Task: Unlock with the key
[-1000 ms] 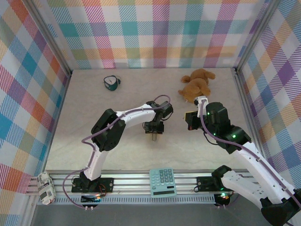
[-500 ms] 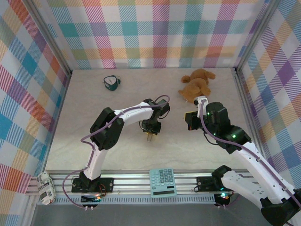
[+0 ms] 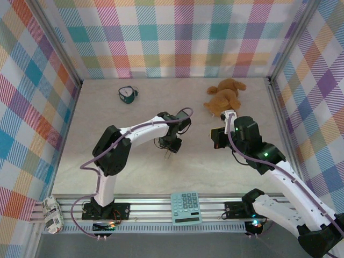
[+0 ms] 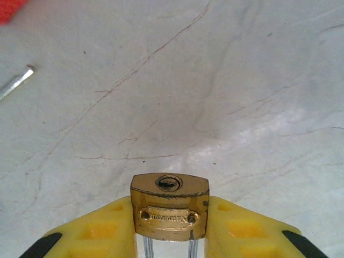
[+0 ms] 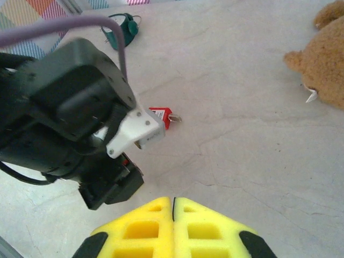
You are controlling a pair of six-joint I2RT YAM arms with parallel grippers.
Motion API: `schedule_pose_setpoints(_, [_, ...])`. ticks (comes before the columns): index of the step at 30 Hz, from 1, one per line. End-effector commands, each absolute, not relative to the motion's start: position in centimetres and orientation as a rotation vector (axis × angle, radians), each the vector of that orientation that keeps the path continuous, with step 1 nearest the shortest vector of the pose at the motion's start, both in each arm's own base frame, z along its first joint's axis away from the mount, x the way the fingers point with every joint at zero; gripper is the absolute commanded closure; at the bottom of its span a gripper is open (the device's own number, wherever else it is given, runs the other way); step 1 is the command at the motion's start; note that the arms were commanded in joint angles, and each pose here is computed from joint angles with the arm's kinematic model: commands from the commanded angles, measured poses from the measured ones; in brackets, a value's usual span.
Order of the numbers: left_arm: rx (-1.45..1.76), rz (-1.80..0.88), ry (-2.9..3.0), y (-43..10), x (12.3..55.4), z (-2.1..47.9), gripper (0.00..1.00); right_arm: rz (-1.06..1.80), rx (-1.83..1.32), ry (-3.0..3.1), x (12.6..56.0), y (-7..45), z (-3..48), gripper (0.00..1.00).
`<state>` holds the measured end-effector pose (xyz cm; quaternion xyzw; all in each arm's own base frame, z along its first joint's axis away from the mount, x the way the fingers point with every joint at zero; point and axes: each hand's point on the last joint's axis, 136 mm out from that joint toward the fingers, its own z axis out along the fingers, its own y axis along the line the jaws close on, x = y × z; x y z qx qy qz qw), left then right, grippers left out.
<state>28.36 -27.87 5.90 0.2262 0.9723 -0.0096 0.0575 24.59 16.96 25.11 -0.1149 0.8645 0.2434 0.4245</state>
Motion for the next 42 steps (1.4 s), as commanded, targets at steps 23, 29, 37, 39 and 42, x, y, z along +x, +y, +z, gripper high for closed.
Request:
schedule_pose_setpoints(23, [0.775, -0.348, 2.104, -32.6, 27.1, 15.7, 0.75, 0.708, -0.245, 2.246, 25.2, 18.4, 22.1, 1.0])
schedule_pose_setpoints(29, [0.849, -0.335, 1.975, -33.9, 25.5, 16.3, 0.75, 0.772, -0.244, 2.246, 24.9, 19.1, 22.3, 1.0])
schedule_pose_setpoints(37, [0.925, -0.351, 1.845, -34.9, 23.5, 17.5, 0.75, 0.845, -0.241, 2.245, 24.6, 19.9, 22.7, 1.0])
schedule_pose_setpoints(39, [0.937, -0.347, 1.826, -35.0, 23.2, 17.7, 0.75, 0.864, -0.24, 2.252, 24.5, 20.1, 22.3, 1.0])
schedule_pose_setpoints(42, [0.953, -0.338, 1.802, -35.2, 22.8, 17.8, 0.75, 0.897, -0.229, 2.247, 24.4, 20.4, 22.0, 1.0])
